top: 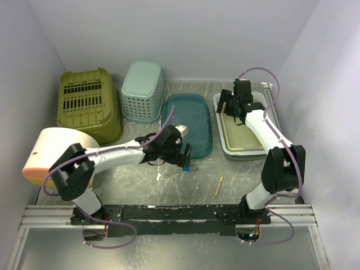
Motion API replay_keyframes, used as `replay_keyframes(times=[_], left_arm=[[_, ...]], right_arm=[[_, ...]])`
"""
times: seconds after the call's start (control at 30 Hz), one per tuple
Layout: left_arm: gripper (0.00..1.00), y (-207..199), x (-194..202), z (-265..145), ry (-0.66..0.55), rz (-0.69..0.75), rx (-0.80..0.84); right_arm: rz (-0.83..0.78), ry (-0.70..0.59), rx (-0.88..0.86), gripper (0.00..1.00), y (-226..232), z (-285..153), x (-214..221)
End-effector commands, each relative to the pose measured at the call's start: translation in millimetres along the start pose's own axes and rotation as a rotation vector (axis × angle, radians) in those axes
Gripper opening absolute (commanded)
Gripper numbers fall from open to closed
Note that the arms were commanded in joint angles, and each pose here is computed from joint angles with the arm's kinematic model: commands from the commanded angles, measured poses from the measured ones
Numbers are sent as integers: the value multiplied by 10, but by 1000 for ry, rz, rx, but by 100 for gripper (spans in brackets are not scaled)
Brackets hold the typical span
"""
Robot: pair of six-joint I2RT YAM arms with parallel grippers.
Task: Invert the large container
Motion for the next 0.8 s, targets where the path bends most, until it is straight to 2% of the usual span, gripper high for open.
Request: replay_keyframes(times=[0.0, 0.1, 0.23, 0.5, 0.63, 0.77], left_arm=[[100, 65, -454, 198, -100, -58, 100], [100, 124, -645, 361, -104, -50, 74], [100, 154, -954, 543, -129, -34, 55], [100, 275, -1391, 823, -171, -33, -17], [100, 197, -1534, 662, -227, -12, -15], [100, 76, -1610, 304, -279, 19, -13]], right_arm=[[-19, 17, 68, 71, -106, -97, 102], [-18, 32, 60, 59, -145, -93, 153], [-28, 88, 29, 52, -151, -5, 259], [-49, 192, -58, 51, -133, 185, 485], [-56, 246, -45, 50, -147, 286, 602], [-52, 264, -11, 39, -182, 358, 675]])
Point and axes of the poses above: each gripper's point midway between its finger pads, its own z axis out along the fingers, its own y axis along the line the jaws close on, x = y × z, the point moved 10 cm from there along -z, back along the fingers, and after that the axes turned 13 degrees about -z, right-handed, at the moved point
